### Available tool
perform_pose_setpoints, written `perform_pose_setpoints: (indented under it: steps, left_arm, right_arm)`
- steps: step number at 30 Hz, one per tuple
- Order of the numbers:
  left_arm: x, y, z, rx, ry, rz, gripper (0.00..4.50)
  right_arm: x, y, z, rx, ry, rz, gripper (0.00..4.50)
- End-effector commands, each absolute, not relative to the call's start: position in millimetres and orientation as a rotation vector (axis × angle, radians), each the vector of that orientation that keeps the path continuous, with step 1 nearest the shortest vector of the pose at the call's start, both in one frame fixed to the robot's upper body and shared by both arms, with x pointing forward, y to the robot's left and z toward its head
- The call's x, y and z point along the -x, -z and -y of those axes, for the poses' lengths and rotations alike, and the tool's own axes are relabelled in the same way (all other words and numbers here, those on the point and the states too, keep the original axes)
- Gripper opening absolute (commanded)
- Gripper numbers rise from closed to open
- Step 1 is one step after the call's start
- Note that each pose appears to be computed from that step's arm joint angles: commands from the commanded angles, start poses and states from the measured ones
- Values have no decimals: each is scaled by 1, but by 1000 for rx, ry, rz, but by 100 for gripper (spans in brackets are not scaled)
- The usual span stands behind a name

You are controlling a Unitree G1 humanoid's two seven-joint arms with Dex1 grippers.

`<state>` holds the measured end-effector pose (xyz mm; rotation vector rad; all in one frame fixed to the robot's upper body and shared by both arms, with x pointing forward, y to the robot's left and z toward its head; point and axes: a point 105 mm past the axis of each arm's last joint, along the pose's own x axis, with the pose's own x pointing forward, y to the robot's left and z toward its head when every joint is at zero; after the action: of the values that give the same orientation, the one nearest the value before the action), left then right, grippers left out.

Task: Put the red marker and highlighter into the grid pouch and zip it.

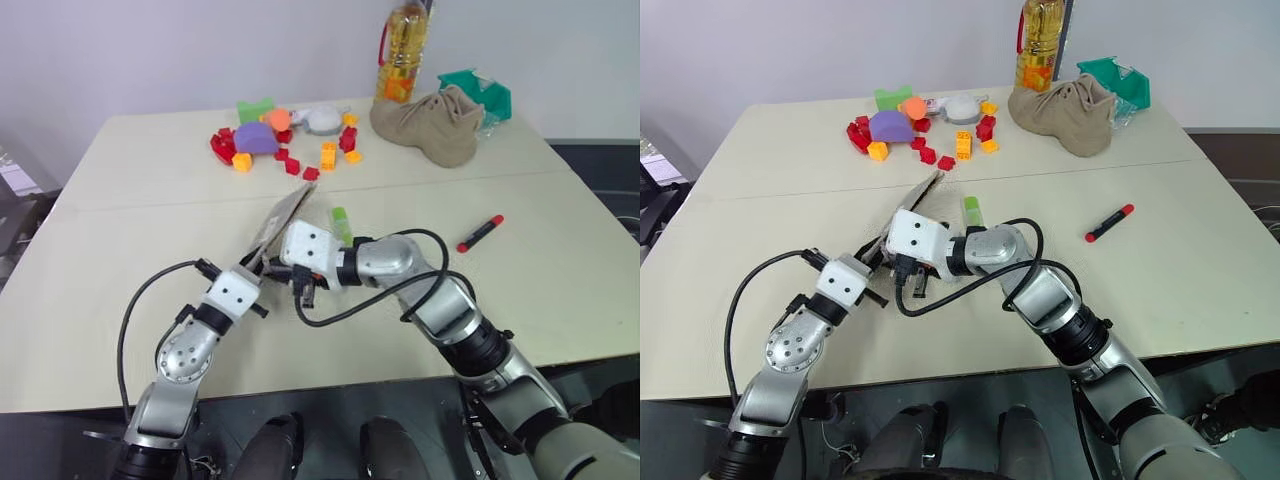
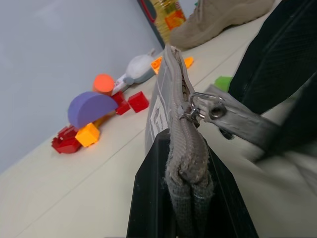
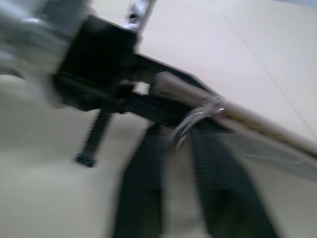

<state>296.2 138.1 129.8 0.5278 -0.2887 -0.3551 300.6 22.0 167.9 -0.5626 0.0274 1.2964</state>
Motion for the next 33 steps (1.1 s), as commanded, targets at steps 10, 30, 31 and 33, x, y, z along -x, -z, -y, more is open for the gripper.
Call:
perform_pose_setpoints:
  steps: [10,30,31,33]
  left_arm:
    - [-297,-131,-164,-583,352,252,0]
    - [-303,-119,-161,-529,330,197,0]
    - [-305,-118,-163,-511,312,192,0]
    - [-308,-118,-164,-469,290,187,0]
  right_arm:
    - [-397,-150,84,313,-570,-257,400]
    - [-396,-113,80,223,-487,-370,85]
    - [-397,-118,82,269,-489,-338,87]
    - [-396,-131,85,333,-514,-267,87]
